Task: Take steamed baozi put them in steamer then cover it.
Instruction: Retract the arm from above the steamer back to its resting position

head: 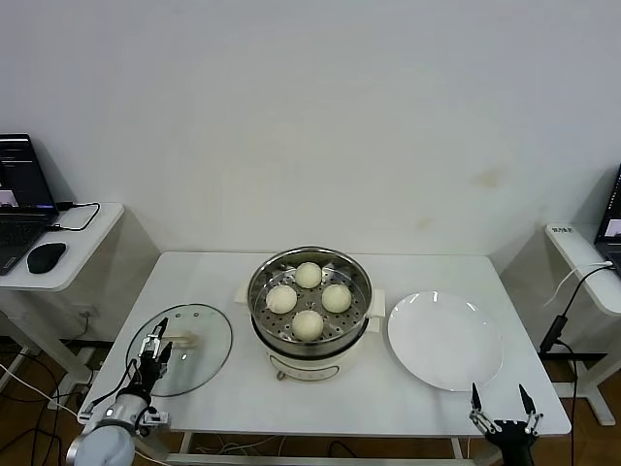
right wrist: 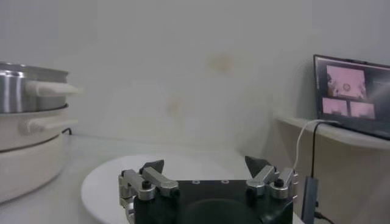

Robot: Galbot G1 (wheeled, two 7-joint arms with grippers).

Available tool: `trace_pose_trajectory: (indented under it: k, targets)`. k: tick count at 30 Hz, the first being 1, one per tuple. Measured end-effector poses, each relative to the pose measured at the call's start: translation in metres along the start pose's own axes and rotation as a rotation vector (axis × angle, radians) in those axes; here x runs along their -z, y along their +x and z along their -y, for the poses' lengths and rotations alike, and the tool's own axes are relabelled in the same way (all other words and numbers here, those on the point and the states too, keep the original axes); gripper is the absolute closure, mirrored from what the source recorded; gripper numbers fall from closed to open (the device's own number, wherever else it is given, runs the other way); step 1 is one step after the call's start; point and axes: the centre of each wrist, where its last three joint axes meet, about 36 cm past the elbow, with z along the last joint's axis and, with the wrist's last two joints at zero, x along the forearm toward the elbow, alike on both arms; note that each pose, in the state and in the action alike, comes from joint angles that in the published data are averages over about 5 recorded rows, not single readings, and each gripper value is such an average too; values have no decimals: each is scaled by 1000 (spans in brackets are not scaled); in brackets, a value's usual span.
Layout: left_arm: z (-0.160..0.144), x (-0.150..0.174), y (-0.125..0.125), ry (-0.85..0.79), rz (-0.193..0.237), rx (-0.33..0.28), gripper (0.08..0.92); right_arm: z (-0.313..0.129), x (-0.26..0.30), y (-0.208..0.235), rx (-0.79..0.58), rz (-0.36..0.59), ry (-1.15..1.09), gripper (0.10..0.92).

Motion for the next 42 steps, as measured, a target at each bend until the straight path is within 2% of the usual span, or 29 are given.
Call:
trace_pose_trajectory:
  k: [22, 25, 35, 42]
  targets:
    - [3, -14, -56, 27, -22, -8, 185, 8, -15, 4, -15, -34, 12, 200]
    - [4, -16, -59, 37, -22, -12, 243, 7, -16, 4, -15, -38, 13, 200]
    - [15, -20, -63, 80, -13, -42, 537, 5, -20, 4, -10, -46, 15, 200]
    - [21, -21, -61, 119, 3, -30, 727, 4, -21, 4, -3, -50, 20, 200]
